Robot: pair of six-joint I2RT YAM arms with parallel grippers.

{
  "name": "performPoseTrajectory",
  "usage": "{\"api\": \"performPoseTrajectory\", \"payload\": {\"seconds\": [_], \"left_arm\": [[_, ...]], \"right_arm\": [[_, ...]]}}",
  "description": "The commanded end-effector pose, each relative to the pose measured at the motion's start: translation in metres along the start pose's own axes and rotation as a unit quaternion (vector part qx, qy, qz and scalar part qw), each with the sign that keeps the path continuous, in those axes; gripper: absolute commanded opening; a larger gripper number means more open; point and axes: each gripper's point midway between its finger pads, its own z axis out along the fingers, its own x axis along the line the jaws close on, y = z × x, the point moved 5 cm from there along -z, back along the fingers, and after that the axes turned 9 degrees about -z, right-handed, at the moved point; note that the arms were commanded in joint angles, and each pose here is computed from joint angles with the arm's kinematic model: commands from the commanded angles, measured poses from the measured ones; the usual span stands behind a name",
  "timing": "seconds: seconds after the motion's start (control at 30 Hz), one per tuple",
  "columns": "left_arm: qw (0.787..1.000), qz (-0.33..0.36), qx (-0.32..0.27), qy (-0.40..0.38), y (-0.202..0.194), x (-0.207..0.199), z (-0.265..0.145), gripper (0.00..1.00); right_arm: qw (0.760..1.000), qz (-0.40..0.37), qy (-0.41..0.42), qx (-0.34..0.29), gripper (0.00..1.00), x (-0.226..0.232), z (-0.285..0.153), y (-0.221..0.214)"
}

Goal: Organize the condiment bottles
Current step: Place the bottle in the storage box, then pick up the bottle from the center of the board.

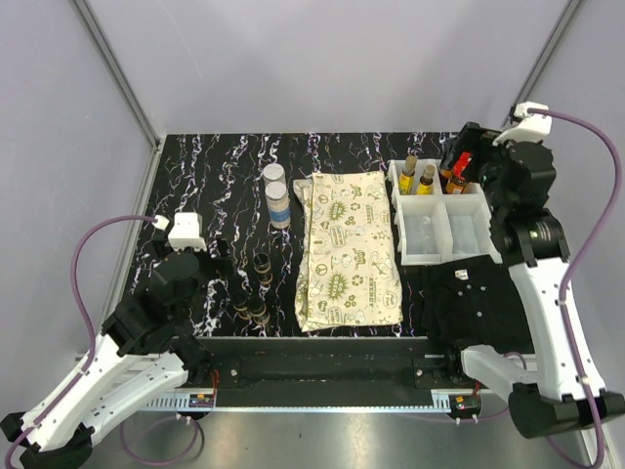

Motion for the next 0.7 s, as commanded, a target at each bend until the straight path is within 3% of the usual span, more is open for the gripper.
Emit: {"api": "performPoseTrajectory", "payload": {"seconds": [0.0,0.2,0.37,0.67], "left_arm": [[1.0,-0.003,-0.005,-0.02,0.003,-0.006,0.001,0.99],[1.0,-0.002,-0.002,-0.02,0.003,-0.008,0.002,0.99],[1.0,-0.004,-0.003,-0.016,0.002,-0.006,0.002,0.99],[1.0,-0.005,-0.002,-0.005,0.002,-0.005,0.004,0.99]], "right_arm": [[0.997,0.002,0.075,0.022,1.0,0.014,-0.027,-0.007],[0.968,-0.001,0.234,0.096,1.0,0.053,-0.025,-0.039],[0.945,-0.003,0.294,0.146,1.0,0.082,-0.013,-0.068],[0.886,-0.094,0.41,0.194,1.0,0.195,-0.026,-0.125]]}}
